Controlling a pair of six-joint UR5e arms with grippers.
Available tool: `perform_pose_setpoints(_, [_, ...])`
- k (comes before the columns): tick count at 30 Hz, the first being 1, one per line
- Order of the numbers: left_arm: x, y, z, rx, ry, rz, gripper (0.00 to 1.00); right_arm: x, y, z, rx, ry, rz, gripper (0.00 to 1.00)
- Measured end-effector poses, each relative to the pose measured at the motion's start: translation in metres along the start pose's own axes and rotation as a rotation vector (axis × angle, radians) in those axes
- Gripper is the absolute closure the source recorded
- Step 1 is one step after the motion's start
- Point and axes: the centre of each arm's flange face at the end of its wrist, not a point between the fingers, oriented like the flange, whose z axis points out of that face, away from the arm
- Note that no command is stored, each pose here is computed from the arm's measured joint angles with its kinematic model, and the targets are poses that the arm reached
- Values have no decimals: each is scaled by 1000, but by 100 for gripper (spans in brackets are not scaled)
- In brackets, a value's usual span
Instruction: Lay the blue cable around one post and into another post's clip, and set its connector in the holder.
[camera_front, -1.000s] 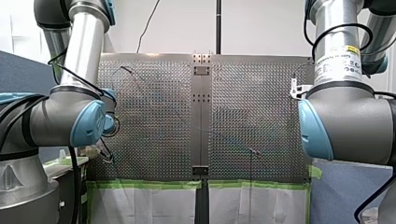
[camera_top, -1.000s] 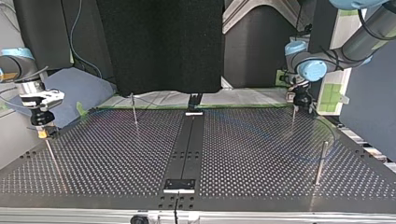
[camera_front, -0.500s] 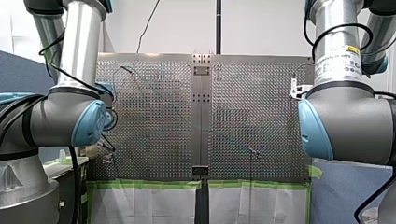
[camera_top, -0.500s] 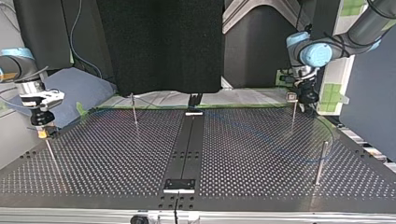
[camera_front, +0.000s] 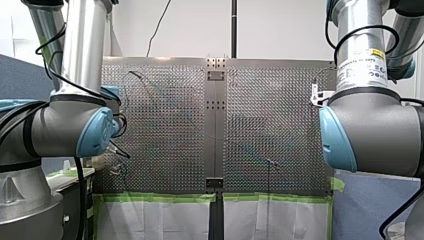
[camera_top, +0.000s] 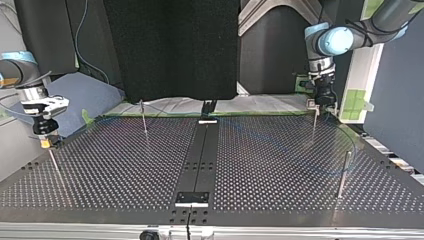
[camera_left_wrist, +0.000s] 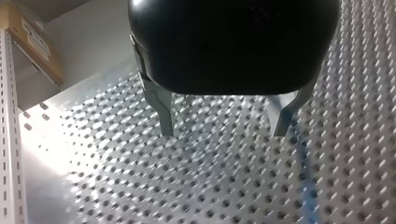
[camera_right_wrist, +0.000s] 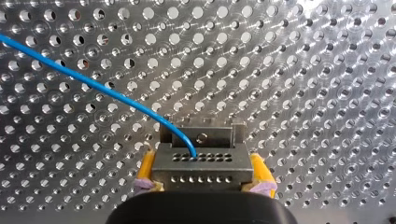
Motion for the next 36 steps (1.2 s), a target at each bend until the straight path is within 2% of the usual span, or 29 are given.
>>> perform_pose_setpoints(5, [6, -3, -14, 22, 28, -38, 0, 0, 0, 0, 0, 0, 0, 100])
perform_pose_setpoints(13, [-5, -18, -25, 32, -15, -100, 0, 0, 0, 0, 0, 0, 0, 100])
perform_pose_setpoints(17, [-10, -27, -30, 29, -16, -82, 0, 0, 0, 0, 0, 0, 0, 100])
perform_pose_setpoints(21, [-11, -31, -41, 27, 0, -62, 0, 0, 0, 0, 0, 0, 0, 100])
perform_pose_setpoints(26, [-10, -37, -57, 68, 28, -43, 0, 0, 0, 0, 0, 0, 0, 100])
perform_pose_setpoints(31, [2, -34, -79, 82, 91, 2, 0, 0, 0, 0, 0, 0, 0, 100])
perform_pose_setpoints(36, [15, -27, -102, 66, 167, 40, 0, 0, 0, 0, 0, 0, 0, 100])
